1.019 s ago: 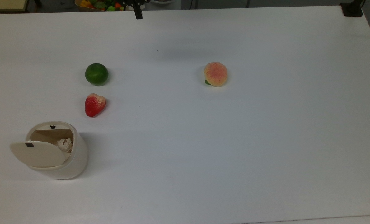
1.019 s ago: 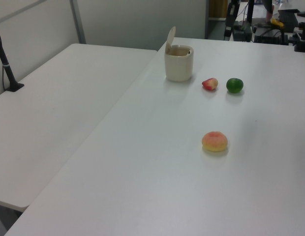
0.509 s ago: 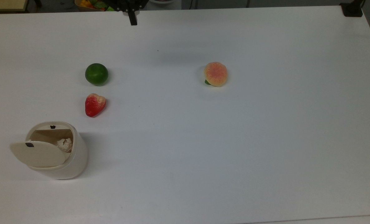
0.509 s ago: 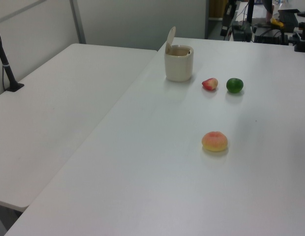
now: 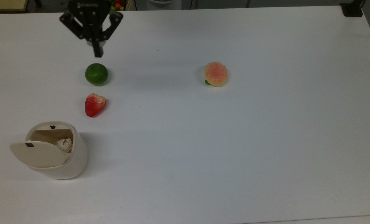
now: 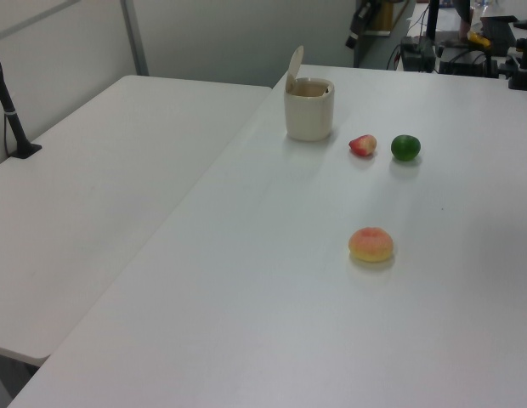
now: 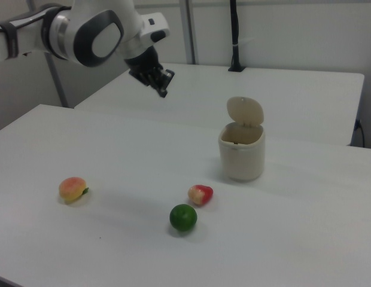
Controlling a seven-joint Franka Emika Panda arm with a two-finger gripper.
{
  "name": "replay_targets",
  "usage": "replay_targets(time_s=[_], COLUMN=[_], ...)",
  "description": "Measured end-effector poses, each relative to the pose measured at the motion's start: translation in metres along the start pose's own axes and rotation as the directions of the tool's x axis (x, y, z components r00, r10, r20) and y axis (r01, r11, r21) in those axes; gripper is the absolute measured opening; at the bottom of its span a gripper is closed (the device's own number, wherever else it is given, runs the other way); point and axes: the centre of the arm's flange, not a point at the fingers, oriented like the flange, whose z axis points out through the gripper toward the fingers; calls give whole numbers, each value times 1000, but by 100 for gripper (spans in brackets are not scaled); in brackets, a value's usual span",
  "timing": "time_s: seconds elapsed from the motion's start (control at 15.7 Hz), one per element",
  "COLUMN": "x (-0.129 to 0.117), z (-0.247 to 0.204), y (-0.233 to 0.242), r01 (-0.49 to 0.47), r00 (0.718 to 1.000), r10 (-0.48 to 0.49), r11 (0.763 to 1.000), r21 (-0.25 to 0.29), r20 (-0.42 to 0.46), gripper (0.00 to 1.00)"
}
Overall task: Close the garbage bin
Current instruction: 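Move the gripper over the cream bin's raised lid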
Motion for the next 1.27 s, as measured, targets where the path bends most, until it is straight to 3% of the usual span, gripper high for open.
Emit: replay_targets(time_s=[0.45, 0.83, 1.02, 1.27], x=[33, 64, 68, 70], z=[17, 36, 62, 101], y=[27, 47, 56, 69], r01=[-98, -164, -174, -185], r00=[966, 913, 878, 857], r10=[87, 139, 136, 136], r11=[995, 986, 984, 981], r21=[-33, -34, -42, -51], r20=[-244, -385, -459, -498], gripper=[1, 1, 1, 1])
